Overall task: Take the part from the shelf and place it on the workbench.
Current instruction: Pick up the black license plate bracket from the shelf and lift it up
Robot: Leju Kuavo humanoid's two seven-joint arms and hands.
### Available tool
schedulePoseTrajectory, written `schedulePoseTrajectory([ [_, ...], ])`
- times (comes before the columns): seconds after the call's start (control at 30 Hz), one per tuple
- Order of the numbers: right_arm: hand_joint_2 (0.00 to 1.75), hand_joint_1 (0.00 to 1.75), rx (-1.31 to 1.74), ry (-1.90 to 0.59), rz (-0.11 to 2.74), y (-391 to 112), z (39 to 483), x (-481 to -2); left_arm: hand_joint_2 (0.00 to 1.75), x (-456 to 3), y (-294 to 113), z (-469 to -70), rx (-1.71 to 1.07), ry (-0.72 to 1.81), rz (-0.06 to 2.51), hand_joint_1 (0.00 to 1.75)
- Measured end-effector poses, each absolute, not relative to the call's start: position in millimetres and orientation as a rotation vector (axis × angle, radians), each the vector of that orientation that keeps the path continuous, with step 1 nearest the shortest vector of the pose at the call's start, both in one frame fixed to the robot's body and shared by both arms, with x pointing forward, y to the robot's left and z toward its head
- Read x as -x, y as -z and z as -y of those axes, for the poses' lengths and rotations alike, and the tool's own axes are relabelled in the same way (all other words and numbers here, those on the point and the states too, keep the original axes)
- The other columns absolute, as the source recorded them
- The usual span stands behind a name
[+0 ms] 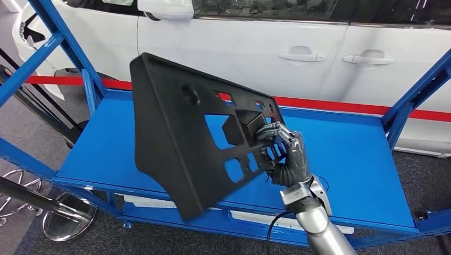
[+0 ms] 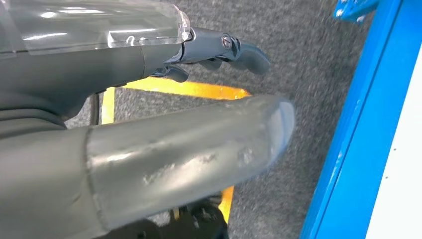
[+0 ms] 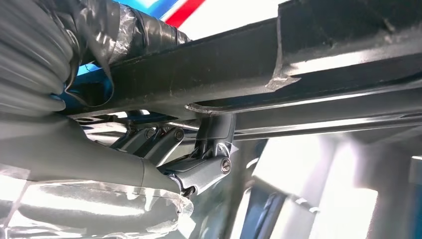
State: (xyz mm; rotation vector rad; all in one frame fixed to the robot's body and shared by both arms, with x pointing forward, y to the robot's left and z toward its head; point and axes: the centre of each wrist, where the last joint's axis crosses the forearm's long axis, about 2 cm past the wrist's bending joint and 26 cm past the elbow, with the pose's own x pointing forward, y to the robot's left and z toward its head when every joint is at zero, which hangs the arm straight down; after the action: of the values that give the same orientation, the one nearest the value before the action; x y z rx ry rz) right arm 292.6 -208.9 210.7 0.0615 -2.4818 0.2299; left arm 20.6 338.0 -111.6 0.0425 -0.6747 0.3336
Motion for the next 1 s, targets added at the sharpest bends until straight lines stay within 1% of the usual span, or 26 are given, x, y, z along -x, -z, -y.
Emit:
schedulePoseTrajectory([
  [0.13,1.75,1.69,-0.639,-0.152,2.447,-235,203,-274,0.0,-18,112,-339,-0.04,-0.345,0.685,0.0],
  [0.2,1.75,1.69,-0.843,-0.167,2.402,-242,200,-268,0.0,-19,112,-339,-0.039,-0.345,0.686,0.0],
  [0.23,1.75,1.69,-0.883,-0.175,2.391,-243,200,-267,0.0,-19,112,-339,-0.038,-0.346,0.686,0.0],
  [0.4,1.75,1.69,-0.906,-0.181,2.384,-244,199,-266,0.0,-19,112,-339,-0.038,-0.347,0.687,0.0],
  [0.47,1.75,1.69,-1.006,-0.217,2.346,-245,197,-263,0.0,-19,112,-339,-0.038,-0.352,0.686,0.0],
  [0.53,1.75,1.69,-1.178,-0.329,2.252,-241,193,-253,0.0,-19,112,-338,-0.039,-0.366,0.685,0.0],
  [0.6,1.75,1.69,-1.265,-0.519,2.121,-225,191,-240,0.0,-19,112,-337,-0.042,-0.383,0.68,0.0],
  [0.67,1.75,1.69,-1.242,-0.652,2.046,-208,191,-232,0.0,-18,112,-335,-0.046,-0.391,0.672,0.0],
  [0.7,1.75,1.69,-1.219,-0.674,2.048,-203,191,-230,0.0,-17,112,-334,-0.048,-0.391,0.668,0.0],
  [0.87,1.75,1.69,-1.137,-0.714,2.133,-203,189,-227,0.0,-19,112,-332,-0.049,-0.379,0.67,0.0],
  [1.0,1.75,1.69,-1.142,-0.743,2.161,-208,187,-225,0.0,-21,112,-332,-0.05,-0.371,0.675,0.0],
])
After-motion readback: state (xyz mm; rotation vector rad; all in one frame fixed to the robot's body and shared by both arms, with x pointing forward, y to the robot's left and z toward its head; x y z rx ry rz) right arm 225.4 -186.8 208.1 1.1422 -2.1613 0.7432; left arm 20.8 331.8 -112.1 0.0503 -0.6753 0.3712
